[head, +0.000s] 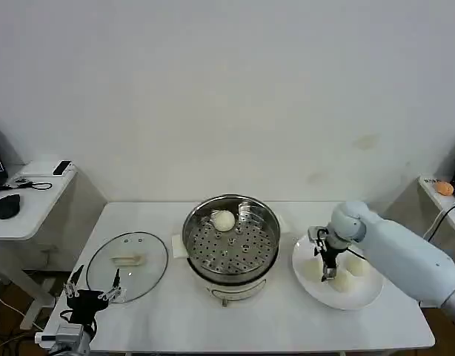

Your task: Take steamed baozi put them in steamer then cover it.

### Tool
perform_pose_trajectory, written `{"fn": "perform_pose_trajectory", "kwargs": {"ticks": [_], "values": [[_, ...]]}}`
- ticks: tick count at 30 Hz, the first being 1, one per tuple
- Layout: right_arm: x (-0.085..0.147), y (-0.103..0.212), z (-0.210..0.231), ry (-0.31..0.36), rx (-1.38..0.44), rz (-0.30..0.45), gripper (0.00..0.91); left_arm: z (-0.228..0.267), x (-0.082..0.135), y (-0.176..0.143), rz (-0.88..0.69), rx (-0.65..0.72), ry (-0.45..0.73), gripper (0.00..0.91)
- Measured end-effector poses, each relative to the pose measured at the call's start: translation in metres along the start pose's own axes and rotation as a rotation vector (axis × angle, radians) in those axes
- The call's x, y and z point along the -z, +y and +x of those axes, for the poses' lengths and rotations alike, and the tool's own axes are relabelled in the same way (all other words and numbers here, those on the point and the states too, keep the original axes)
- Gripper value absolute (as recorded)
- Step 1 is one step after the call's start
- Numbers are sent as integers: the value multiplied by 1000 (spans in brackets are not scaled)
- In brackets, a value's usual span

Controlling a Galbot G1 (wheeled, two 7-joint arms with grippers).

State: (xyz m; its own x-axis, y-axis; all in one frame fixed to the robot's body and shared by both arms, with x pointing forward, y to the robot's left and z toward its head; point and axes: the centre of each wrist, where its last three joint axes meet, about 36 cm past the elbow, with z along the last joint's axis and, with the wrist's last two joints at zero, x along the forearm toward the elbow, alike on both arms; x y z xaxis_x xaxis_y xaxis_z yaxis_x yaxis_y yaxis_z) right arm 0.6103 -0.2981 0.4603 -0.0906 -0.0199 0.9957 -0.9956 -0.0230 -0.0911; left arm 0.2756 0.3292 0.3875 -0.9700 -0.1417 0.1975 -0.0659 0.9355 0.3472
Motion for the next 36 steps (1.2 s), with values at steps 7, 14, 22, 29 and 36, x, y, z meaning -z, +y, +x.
{"fn": "perform_pose_trajectory", "kwargs": {"ticks": [7,14,22,29,36], "values": [[0,1,-9,6,4,-4,907,-3,-3,1,0,3,5,907],[1,0,-11,1,-4,-4,655,-4,-4,0,-1,2,7,907],[0,-2,-10,-6,-14,-7,625,-5,-5,0,-1,3,8,907],[-3,-3,-4,-12,-31,-16,625,-4,-5,-1,-1,2,8,907],[-10,-6,19,-30,-70,-31,625,-4,-4,-1,-3,1,7,907]]}}
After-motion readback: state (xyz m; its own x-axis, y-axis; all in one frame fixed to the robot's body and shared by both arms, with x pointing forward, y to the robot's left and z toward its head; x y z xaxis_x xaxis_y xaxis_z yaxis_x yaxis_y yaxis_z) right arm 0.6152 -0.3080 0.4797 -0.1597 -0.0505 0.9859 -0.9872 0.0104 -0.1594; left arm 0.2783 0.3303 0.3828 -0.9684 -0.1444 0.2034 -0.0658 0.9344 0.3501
